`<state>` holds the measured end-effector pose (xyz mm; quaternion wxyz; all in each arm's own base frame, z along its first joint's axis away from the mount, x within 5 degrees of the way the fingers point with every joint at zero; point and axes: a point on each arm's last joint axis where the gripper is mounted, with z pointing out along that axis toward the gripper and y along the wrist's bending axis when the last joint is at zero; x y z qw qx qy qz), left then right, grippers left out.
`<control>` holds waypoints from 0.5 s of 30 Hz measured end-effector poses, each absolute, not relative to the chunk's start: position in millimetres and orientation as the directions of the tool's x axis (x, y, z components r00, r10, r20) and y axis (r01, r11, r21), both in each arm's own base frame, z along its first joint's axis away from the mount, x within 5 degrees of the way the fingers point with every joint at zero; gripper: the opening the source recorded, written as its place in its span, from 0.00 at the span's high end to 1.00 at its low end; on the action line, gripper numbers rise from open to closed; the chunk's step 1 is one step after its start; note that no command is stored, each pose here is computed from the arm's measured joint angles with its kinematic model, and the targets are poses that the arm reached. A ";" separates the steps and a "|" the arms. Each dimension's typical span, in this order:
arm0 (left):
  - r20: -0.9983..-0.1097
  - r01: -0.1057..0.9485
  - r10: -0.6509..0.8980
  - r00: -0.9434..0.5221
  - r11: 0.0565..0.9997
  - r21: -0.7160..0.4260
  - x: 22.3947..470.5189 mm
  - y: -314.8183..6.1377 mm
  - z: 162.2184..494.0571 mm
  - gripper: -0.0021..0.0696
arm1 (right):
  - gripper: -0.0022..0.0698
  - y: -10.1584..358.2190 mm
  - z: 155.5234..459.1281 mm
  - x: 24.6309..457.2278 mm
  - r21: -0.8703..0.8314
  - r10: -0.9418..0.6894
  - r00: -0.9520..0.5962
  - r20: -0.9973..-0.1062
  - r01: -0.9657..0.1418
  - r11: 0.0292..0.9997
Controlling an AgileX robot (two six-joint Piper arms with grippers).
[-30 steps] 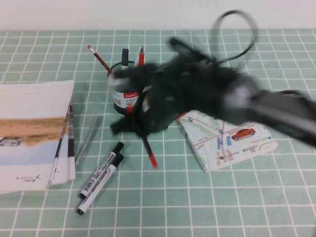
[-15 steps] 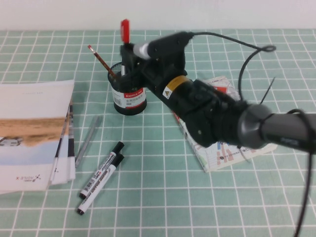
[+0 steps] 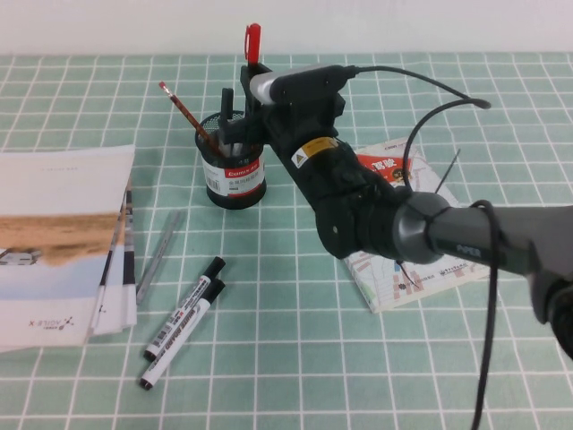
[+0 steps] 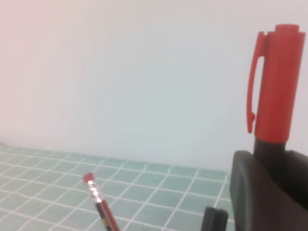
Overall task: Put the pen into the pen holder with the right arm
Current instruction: Place the pen onto the pen holder
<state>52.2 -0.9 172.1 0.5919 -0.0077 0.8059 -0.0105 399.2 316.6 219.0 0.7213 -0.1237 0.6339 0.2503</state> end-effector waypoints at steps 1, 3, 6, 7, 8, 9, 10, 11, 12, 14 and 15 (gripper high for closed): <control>-0.954 0.000 -0.025 -0.299 1.000 -0.026 52.2 -0.9 172.1 0.98 | 0.88 318.0 216.8 402.0 0.147 0.206 0.059 -0.977 -0.513 0.845; -0.954 0.000 -0.025 -0.299 1.000 -0.026 52.2 -0.9 172.1 0.98 | 0.88 320.4 213.0 406.3 0.152 0.201 0.041 -0.979 -0.510 0.847; -0.954 0.000 -0.025 -0.299 1.000 -0.026 52.2 -0.9 172.1 0.98 | 0.88 323.5 203.1 410.3 0.164 0.188 -0.003 -0.982 -0.503 0.849; -0.954 0.000 -0.025 -0.299 1.000 -0.026 52.2 -0.9 172.1 0.98 | 0.88 323.8 200.0 410.9 0.169 0.185 -0.018 -0.983 -0.499 0.850; -0.954 0.000 -0.025 -0.299 1.000 -0.026 52.2 -0.9 172.1 0.98 | 0.88 323.9 197.8 411.3 0.173 0.181 -0.032 -0.983 -0.495 0.851; -0.954 0.000 -0.025 -0.299 1.000 -0.026 52.2 -0.9 172.1 0.98 | 0.88 324.0 195.3 411.4 0.178 0.177 -0.049 -0.983 -0.493 0.852; -0.954 0.000 -0.025 -0.299 1.000 -0.026 52.2 -0.9 172.1 0.98 | 0.88 324.0 194.3 411.5 0.182 0.175 -0.060 -0.983 -0.491 0.852; -0.954 0.000 -0.025 -0.299 1.000 -0.026 52.2 -0.9 172.1 0.98 | 0.87 324.2 193.2 411.4 0.180 0.168 -0.070 -0.983 -0.490 0.853; -0.954 0.000 -0.025 -0.299 1.000 -0.026 52.2 -0.9 172.1 0.98 | 0.86 324.4 192.6 411.3 0.180 0.164 -0.076 -0.983 -0.491 0.852; -0.954 0.000 -0.025 -0.299 1.000 -0.026 52.2 -0.9 172.1 0.98 | 0.80 324.8 192.2 411.4 0.181 0.160 -0.085 -0.984 -0.492 0.852; -0.954 0.000 -0.025 -0.299 1.000 -0.026 52.2 -0.9 172.1 0.98 | 0.76 325.0 191.8 411.6 0.181 0.159 -0.087 -0.984 -0.492 0.851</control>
